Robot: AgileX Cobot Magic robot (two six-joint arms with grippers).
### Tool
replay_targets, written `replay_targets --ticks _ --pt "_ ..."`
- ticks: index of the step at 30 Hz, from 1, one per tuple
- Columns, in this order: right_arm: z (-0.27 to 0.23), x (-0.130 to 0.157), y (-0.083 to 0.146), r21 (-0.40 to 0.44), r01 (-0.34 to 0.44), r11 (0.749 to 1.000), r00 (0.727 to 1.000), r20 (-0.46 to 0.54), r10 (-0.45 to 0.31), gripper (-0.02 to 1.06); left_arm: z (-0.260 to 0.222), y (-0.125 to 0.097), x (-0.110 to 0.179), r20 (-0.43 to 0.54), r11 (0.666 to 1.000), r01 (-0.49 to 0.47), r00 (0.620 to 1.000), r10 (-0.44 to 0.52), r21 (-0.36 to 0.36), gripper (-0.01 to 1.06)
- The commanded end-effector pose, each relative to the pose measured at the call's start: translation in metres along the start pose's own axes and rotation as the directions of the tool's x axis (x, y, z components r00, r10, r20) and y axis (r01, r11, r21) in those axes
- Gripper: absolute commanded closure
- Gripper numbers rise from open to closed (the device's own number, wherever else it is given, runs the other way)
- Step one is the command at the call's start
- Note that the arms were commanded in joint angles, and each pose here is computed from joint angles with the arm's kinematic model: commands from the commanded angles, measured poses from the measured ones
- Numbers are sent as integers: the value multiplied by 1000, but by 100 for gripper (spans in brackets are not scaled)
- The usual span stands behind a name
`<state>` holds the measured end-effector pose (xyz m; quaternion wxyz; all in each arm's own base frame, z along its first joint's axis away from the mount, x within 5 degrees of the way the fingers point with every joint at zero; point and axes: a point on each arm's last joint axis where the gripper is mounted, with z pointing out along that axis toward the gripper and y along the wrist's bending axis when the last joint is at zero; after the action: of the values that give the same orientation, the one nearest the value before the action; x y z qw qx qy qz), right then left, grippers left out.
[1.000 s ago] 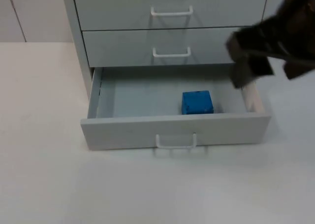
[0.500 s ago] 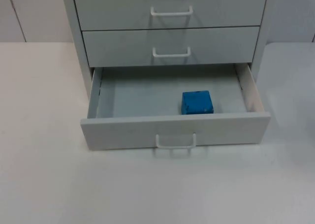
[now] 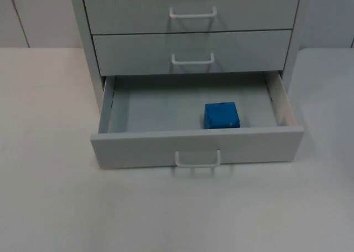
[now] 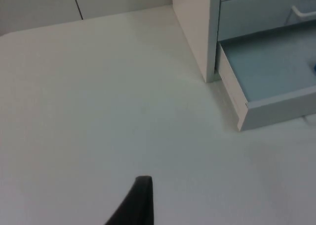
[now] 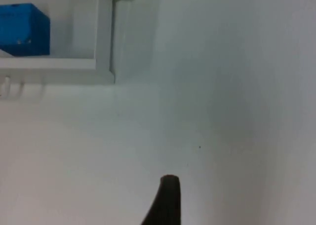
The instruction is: Open the drawer with the left hand, place the block into the drawer with the right hand, then close the drawer with the left hand.
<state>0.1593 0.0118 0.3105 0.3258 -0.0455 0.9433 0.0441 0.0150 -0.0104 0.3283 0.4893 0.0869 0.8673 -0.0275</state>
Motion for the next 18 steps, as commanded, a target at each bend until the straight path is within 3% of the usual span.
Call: replay_targets --ticks 1,3,10,18 --pt "-10 7 1 -3 18 1000 1000 25 -17 31 0 0 0 8 1000 -5 1000 5 2 0" --pt "-15 14 2 0 60 998 997 52 -60 31 0 0 0 8 1000 -2 1000 2 4 0" --pt "-9 28 3 -6 49 999 996 79 -49 31 0 -1 0 8 1000 5 1000 -5 17 0" --pt "-8 27 3 -1 50 999 994 96 -49 31 0 -9 -1 16 993 48 999 -50 103 0"
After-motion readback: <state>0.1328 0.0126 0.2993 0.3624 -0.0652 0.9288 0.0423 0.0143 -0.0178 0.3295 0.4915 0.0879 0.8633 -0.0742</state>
